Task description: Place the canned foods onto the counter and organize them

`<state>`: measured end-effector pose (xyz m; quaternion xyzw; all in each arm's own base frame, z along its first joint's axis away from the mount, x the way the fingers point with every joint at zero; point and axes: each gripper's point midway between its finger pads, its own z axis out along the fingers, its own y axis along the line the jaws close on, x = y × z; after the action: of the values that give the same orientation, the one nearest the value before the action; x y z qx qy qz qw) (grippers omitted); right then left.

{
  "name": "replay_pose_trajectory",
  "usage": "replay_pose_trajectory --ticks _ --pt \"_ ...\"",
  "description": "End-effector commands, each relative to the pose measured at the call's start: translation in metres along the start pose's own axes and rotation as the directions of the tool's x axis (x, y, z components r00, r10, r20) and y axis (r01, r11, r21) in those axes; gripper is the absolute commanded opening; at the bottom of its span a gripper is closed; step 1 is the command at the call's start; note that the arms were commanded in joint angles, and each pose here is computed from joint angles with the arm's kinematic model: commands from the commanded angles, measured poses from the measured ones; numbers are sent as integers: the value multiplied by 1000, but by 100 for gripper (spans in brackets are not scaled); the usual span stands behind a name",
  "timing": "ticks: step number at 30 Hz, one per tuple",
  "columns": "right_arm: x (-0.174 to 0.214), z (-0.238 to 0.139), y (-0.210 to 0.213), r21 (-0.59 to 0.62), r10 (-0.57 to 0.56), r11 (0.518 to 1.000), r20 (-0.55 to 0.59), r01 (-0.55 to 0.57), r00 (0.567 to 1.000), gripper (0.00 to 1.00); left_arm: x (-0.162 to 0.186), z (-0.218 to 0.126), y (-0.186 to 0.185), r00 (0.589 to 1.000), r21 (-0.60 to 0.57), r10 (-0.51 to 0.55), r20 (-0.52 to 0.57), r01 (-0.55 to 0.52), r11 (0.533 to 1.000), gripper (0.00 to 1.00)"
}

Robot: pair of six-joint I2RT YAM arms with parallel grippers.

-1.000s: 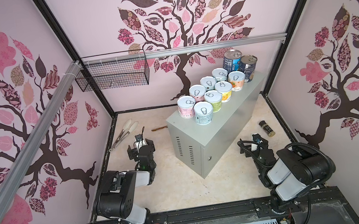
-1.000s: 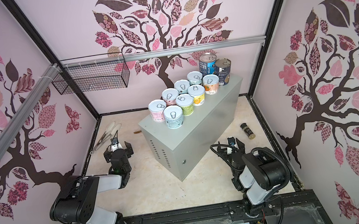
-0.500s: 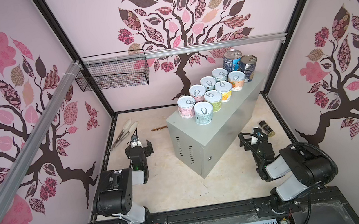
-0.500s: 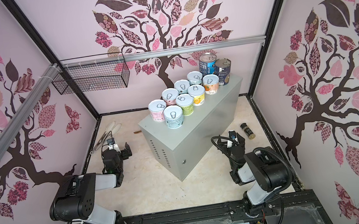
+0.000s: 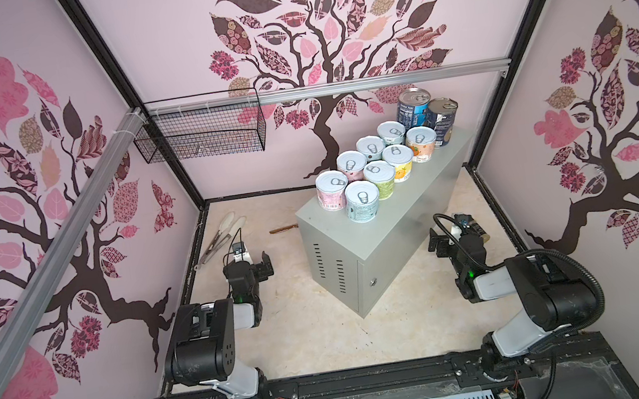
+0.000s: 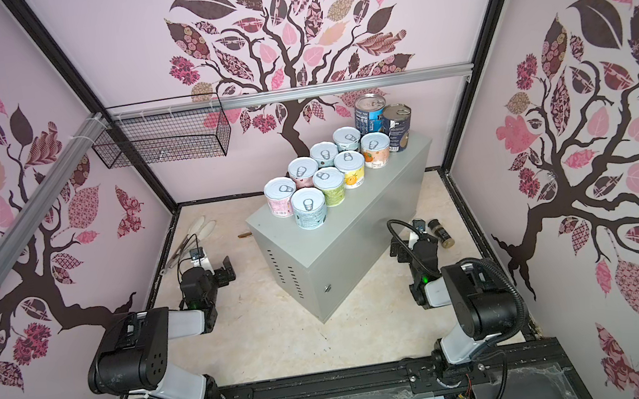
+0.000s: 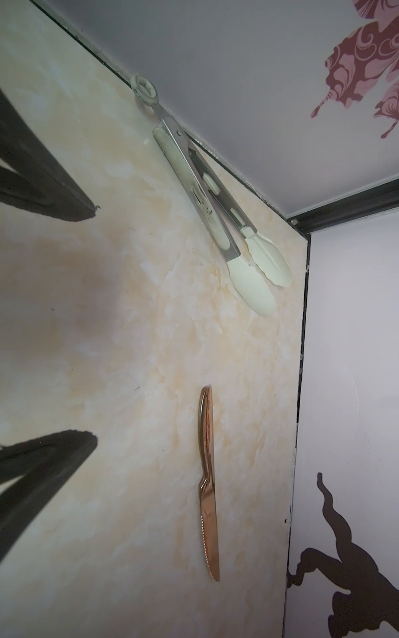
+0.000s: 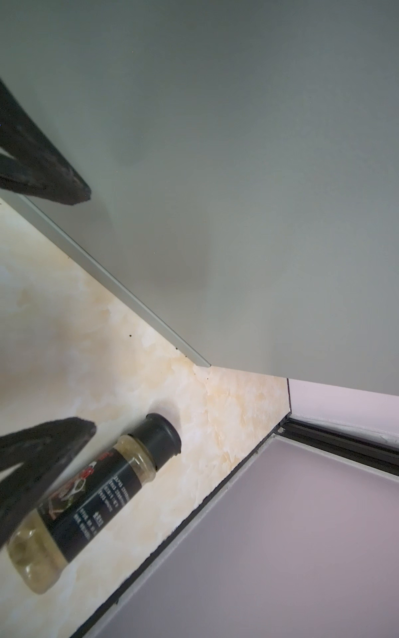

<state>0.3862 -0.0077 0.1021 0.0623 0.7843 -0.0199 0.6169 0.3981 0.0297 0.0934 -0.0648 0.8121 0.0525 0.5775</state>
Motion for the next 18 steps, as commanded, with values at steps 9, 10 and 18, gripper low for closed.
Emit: replay_pose_trajectory --ticks 9,10,18 --pt "-7 -2 3 -17 19 1000 18 -18 1000 100 -8 -1 0 1000 9 -9 24 9 1000 98" --pt "-7 -1 3 -16 20 1000 18 -19 1000 100 -7 -1 0 1000 9 -10 23 10 1000 98" --pt "-8 -2 3 -16 19 1000 19 -19 1000 100 -7 0 -1 1000 9 -10 21 9 1000 98"
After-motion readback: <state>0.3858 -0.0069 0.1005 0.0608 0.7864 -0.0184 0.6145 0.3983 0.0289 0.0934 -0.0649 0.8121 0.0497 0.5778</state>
